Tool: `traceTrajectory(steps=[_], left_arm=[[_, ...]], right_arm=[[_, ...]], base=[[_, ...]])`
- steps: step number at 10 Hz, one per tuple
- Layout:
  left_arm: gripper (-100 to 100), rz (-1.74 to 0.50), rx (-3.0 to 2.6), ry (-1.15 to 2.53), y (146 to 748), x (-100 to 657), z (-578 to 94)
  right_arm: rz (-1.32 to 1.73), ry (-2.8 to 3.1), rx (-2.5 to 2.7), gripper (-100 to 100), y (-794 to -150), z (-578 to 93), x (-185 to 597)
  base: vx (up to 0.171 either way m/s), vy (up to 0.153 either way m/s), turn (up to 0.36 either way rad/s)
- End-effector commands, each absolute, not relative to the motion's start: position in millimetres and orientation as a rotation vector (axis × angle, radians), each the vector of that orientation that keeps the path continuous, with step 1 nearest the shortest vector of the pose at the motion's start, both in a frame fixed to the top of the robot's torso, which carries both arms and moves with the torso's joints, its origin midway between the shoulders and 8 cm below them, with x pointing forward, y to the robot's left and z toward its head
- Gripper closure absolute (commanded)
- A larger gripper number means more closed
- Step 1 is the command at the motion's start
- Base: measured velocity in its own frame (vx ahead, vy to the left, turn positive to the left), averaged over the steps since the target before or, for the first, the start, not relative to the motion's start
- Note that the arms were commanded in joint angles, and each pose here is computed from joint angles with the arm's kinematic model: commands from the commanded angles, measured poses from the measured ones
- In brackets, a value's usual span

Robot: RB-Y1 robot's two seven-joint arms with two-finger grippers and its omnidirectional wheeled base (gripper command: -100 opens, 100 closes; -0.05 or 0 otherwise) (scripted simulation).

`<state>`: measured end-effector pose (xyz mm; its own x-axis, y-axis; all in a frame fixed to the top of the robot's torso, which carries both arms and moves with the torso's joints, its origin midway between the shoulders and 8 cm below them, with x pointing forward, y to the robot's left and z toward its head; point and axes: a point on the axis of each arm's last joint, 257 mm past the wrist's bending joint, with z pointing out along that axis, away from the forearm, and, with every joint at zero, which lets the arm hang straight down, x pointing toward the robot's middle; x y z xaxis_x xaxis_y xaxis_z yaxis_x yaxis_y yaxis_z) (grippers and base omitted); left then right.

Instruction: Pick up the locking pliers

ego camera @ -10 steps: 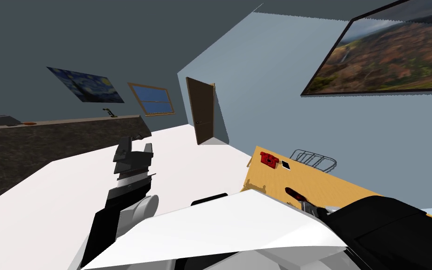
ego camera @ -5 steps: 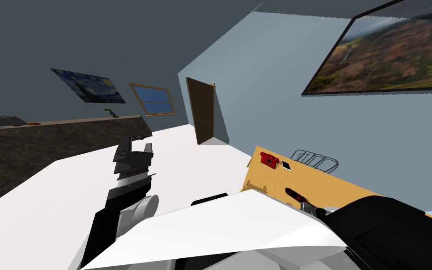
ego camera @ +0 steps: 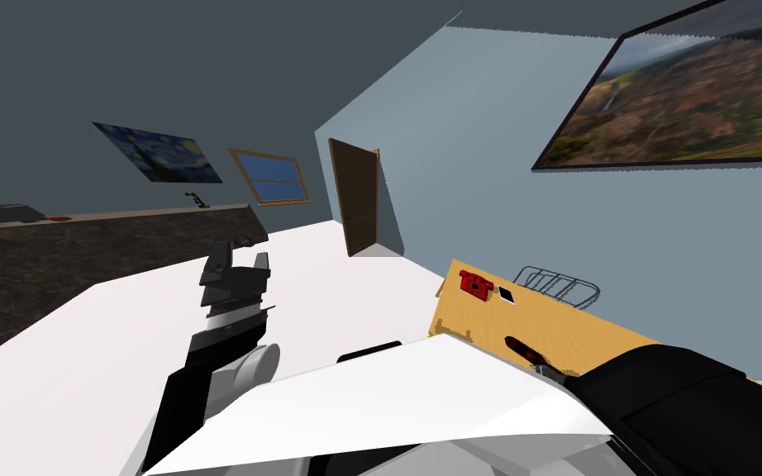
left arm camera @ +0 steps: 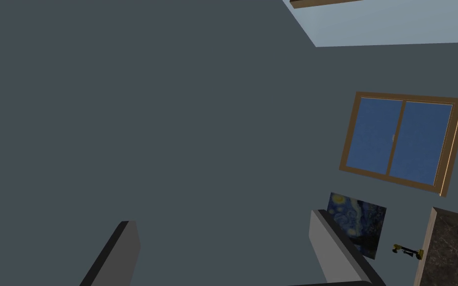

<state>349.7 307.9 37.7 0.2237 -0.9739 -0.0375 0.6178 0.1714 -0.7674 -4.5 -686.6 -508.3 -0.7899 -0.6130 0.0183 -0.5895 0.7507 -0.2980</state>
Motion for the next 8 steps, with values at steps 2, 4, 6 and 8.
traceTrajectory(steps=[2, 4, 6, 8], left_arm=[[0, -1.236, -0.711, 0.615, 308, 350, 38], [0, -1.236, -0.711, 0.615, 308, 350, 38], [0, -1.236, -0.711, 0.615, 308, 350, 38], [0, -1.236, -0.711, 0.615, 308, 350, 38]], right_arm=[[-0.360, 2.912, -0.996, -100, -676, -510, -38], [-0.284, 2.956, -1.001, -100, -666, -510, -68], [-0.275, 2.949, -1.003, -100, -663, -511, -65], [-0.247, 2.985, -1.000, -100, -662, -508, -86]], base=[[0.115, -0.056, 0.014], [0.087, -0.050, 0.011], [0.051, -0.037, 0.005], [0.053, -0.030, 0.006]])
